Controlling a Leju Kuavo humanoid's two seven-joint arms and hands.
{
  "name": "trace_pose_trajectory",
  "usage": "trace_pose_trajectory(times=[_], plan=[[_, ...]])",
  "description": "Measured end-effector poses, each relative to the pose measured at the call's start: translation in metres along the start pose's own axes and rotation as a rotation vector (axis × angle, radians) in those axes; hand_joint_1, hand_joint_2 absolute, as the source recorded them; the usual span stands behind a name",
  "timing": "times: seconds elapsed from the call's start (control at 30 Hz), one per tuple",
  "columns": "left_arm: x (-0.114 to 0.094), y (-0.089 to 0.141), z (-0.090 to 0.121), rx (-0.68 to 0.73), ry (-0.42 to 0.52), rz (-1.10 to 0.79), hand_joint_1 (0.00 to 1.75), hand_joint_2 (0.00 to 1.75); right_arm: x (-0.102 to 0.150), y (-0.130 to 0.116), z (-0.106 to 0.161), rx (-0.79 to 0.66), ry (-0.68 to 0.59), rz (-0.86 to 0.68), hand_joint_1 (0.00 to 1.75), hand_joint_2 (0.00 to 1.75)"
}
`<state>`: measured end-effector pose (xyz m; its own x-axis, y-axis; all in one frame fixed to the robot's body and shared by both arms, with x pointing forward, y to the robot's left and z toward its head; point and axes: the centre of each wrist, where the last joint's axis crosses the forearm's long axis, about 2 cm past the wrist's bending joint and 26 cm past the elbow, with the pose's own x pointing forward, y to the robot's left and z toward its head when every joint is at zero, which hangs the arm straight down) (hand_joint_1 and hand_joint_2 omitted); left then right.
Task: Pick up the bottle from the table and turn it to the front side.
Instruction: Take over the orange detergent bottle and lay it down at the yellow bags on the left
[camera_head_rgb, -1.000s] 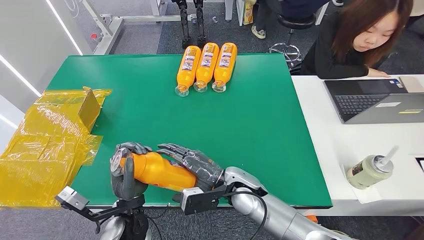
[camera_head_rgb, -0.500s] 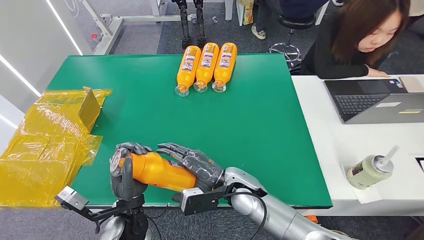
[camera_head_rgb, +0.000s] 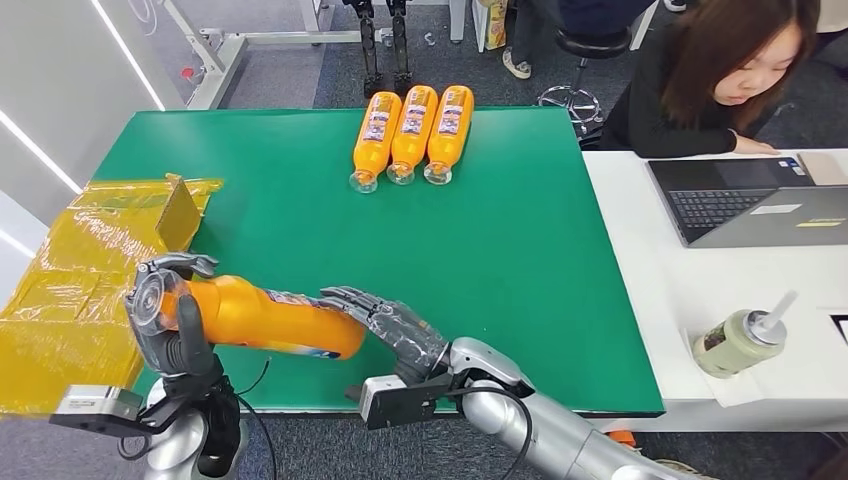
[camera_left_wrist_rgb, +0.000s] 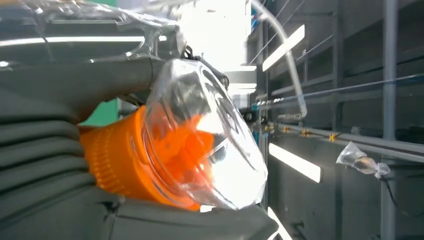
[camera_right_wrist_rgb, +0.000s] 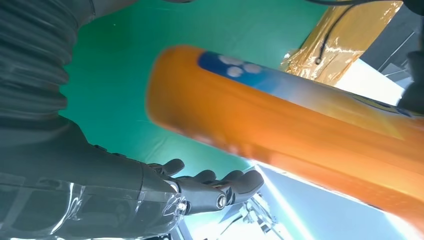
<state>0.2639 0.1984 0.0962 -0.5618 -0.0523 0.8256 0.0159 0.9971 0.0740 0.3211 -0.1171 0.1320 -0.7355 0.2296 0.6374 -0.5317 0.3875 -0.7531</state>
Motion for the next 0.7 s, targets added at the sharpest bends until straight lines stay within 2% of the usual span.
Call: trace_pose_trajectory(times=[0.13, 0.37, 0.5, 0.57, 0.63, 0.7], plan=[[0.003, 0.018, -0.015, 0.016, -0.080, -0.179, 1.75, 0.00, 0.000, 0.001, 0.002, -0.010, -0.001, 0.001, 0.00, 1.75], [0.005, 0.050, -0.038, -0.091, -0.216, -0.556, 1.75, 0.00, 0.006, 0.004, 0.001, -0.020, -0.012, 0.002, 0.00, 1.75], [-0.006, 0.068, -0.046, -0.142, -0.265, -0.897, 1.75, 0.00, 0.009, 0.003, -0.001, -0.024, -0.022, 0.001, 0.00, 1.75], [-0.017, 0.075, -0.047, -0.220, -0.284, -1.099, 1.75, 0.00, 0.011, 0.001, -0.001, -0.026, -0.030, -0.001, 0.00, 1.75], [-0.029, 0.082, -0.046, -0.322, -0.274, -1.260, 1.75, 0.87, 0.013, 0.000, -0.001, -0.026, -0.038, -0.002, 0.00, 1.75], [-0.041, 0.088, -0.043, -0.394, -0.220, -1.371, 1.75, 1.75, 0.014, -0.002, -0.001, -0.025, -0.042, -0.002, 0.00, 1.75]])
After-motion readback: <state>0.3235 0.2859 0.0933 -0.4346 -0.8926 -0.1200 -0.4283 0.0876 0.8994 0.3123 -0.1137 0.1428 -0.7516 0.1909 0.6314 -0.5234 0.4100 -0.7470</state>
